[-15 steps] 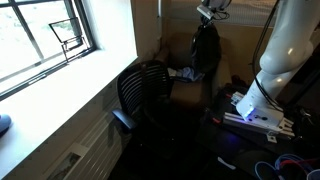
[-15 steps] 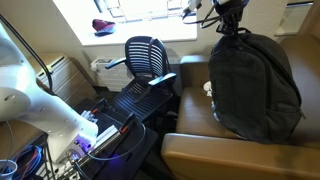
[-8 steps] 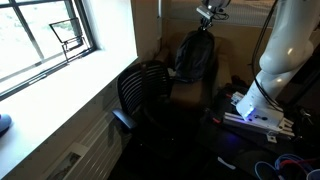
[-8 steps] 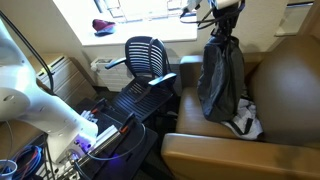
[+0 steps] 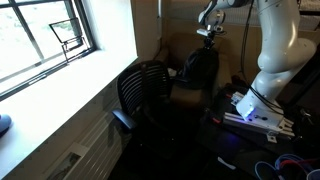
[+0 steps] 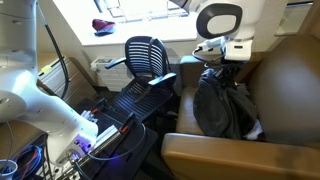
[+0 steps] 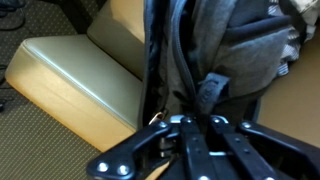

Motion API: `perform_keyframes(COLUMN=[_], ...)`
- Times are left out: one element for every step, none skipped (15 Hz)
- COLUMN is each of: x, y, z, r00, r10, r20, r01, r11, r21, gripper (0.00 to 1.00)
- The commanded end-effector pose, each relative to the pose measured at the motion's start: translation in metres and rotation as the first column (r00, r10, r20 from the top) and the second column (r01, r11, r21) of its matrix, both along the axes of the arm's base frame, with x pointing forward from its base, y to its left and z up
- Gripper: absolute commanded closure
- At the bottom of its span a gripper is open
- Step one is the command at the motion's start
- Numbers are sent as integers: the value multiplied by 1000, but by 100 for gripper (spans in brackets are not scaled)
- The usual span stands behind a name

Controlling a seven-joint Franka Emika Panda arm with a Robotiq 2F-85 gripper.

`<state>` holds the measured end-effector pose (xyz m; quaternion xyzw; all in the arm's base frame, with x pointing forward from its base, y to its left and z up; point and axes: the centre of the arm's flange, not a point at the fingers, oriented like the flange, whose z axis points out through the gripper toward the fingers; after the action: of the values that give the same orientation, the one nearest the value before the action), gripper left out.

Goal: Take the bag on the chair and put it on the couch

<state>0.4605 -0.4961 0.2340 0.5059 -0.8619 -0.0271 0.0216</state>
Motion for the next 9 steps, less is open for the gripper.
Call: perform_keyframes(x=[0, 2, 6, 10, 15, 20, 23, 26, 30], y=[-4, -3, -9, -15, -18, -19, -17, -16, -14], z=[-5, 3, 9, 17, 25, 32, 35, 34, 26], r00=[1000, 999, 998, 997, 997, 997, 996, 996, 996], r10=[-13, -35, -59, -64, -60, -51, -40, -31, -28], r20=[-10, 0, 19, 36, 52, 65, 74, 84, 87], r01=[13, 35, 62, 71, 73, 71, 67, 66, 68], r11=[1000, 993, 982, 969, 952, 933, 911, 887, 863], r21=[-7, -112, -181, -235, -297, -354, -408, -457, -501], gripper=[93, 98, 98, 98, 98, 98, 98, 98, 98])
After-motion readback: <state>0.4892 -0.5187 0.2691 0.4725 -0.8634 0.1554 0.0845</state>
